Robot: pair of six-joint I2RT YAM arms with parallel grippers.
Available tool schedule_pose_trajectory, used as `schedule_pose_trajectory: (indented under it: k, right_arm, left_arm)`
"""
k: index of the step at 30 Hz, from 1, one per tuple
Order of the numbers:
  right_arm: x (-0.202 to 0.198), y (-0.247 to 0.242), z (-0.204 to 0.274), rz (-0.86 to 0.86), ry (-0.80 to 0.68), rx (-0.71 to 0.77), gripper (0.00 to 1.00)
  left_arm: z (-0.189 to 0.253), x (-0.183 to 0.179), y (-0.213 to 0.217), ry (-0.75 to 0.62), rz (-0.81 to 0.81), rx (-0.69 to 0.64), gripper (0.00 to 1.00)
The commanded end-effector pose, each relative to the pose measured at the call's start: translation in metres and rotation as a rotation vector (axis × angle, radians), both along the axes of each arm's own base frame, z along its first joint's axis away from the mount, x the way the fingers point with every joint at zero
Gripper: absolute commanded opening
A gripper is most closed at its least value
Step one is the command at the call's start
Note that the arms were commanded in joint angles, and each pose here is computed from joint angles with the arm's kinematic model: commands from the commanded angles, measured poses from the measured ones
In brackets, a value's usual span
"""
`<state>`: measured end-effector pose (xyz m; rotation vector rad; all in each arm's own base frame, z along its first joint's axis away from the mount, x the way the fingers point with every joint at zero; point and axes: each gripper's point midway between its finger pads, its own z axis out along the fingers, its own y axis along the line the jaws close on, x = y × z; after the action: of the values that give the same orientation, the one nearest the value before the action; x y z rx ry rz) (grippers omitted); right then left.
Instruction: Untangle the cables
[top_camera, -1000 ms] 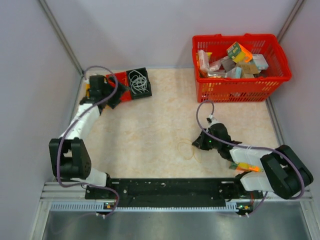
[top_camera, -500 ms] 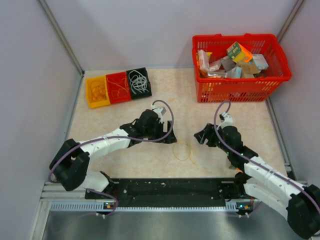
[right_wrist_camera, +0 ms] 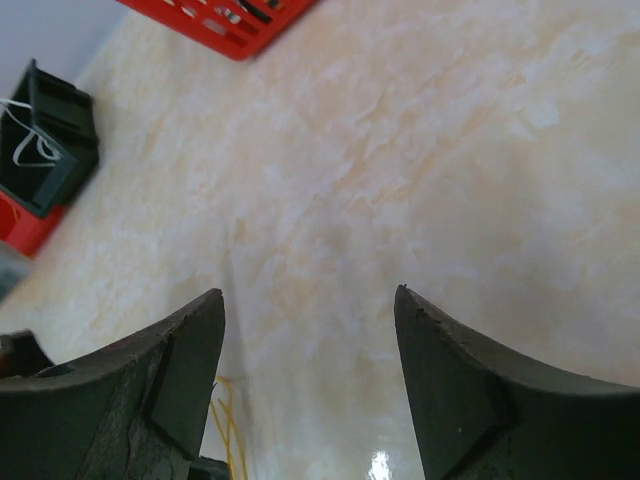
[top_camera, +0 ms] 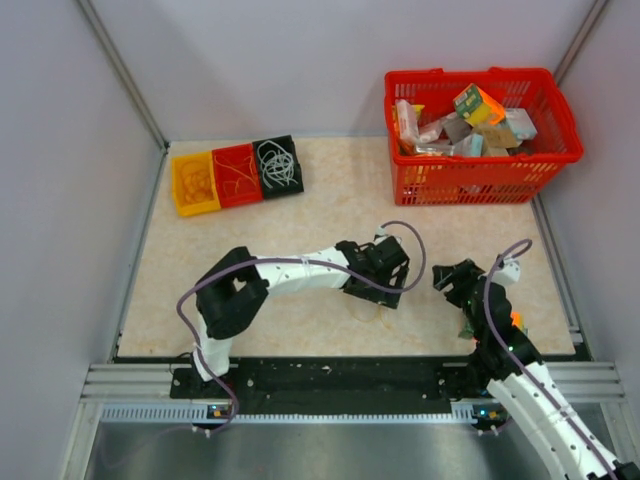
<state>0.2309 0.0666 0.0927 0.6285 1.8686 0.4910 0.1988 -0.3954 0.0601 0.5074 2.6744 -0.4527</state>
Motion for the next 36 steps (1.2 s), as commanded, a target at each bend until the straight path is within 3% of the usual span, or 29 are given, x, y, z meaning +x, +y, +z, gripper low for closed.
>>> schedule_pose_trajectory:
  k: [1,15,18,20,21,27,32,36]
  right_arm:
    - [-0.002,-0.014,0.003,-0.073,-0.043,0.011,0.68]
    - [-0.001,-0.009,-0.003,-0.040,-0.026,0.003,0.66]
    - [-0.001,-0.008,-0.004,-0.037,-0.026,0.004,0.66]
    - [-0.001,-0.008,-0.004,-0.035,-0.027,0.003,0.66]
    - [-0.001,-0.007,-0.004,-0.032,-0.028,0.004,0.66]
    - [-0.001,-0.006,-0.005,-0.026,-0.027,0.002,0.65]
    - [0.000,-0.006,-0.005,-0.023,-0.031,0.000,0.65]
    - [0.000,-0.005,-0.004,-0.018,-0.034,0.000,0.65]
  left_arm:
    - [-0.013,-0.015,0.008,0.069,0.043,0.093,0.88]
    - [-0.031,-0.011,-0.018,0.049,0.030,0.144,0.64]
    - [-0.035,-0.009,-0.015,0.042,0.021,0.167,0.42]
    - [-0.033,-0.004,-0.010,0.023,0.023,0.173,0.19]
    - [-0.027,0.000,-0.006,0.001,0.031,0.174,0.01]
    - [0.005,0.048,0.045,-0.095,0.097,0.142,0.00]
    - [0.044,0.109,0.114,-0.045,0.188,-0.072,0.00]
    - [0.096,0.182,0.187,-0.168,0.358,-0.161,0.00]
